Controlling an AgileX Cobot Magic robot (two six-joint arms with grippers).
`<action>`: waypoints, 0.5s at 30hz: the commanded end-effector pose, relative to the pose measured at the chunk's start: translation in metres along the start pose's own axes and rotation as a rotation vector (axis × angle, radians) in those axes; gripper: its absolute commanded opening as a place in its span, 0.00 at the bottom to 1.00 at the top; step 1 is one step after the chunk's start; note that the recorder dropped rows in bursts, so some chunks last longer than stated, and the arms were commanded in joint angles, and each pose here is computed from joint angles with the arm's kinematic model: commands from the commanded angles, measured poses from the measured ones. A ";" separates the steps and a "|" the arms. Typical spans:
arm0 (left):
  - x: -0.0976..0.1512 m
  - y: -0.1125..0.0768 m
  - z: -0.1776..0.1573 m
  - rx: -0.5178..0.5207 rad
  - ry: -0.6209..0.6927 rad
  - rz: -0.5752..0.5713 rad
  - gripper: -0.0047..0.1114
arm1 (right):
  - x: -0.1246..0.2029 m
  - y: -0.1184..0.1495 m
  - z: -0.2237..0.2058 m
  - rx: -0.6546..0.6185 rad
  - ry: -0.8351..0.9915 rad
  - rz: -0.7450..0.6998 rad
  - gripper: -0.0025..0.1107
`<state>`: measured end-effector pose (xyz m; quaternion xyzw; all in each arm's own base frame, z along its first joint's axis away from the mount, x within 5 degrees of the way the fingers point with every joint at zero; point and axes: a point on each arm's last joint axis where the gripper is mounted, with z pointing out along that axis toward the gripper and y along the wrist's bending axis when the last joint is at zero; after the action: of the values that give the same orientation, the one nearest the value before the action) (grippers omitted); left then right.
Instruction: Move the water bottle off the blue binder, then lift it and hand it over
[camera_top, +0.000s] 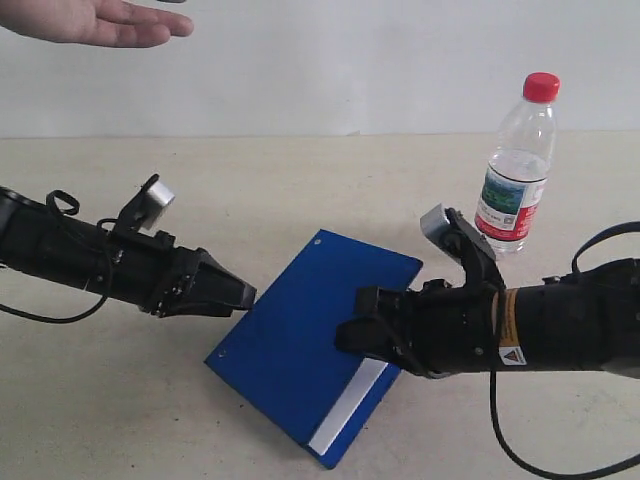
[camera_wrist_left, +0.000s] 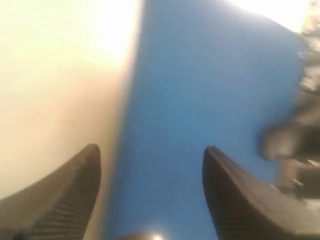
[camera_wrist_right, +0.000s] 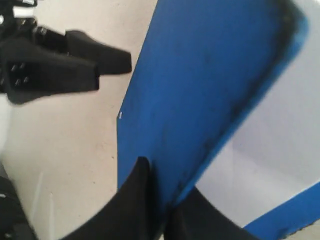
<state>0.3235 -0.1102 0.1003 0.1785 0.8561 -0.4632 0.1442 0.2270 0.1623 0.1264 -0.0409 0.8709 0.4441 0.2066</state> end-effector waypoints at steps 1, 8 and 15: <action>-0.004 0.008 -0.007 -0.055 -0.038 0.011 0.52 | 0.005 -0.002 0.000 0.015 0.065 -0.261 0.02; -0.004 0.004 -0.007 -0.004 -0.033 0.091 0.52 | 0.007 0.002 0.000 -0.043 0.079 -0.447 0.02; -0.004 -0.012 -0.009 0.166 -0.061 0.283 0.52 | 0.008 0.010 -0.001 -0.133 0.067 -0.496 0.02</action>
<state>0.3234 -0.1059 0.1052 0.2547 0.8202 -0.4749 0.1920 0.2195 0.1681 0.1314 -0.2508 0.8191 0.4350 0.2773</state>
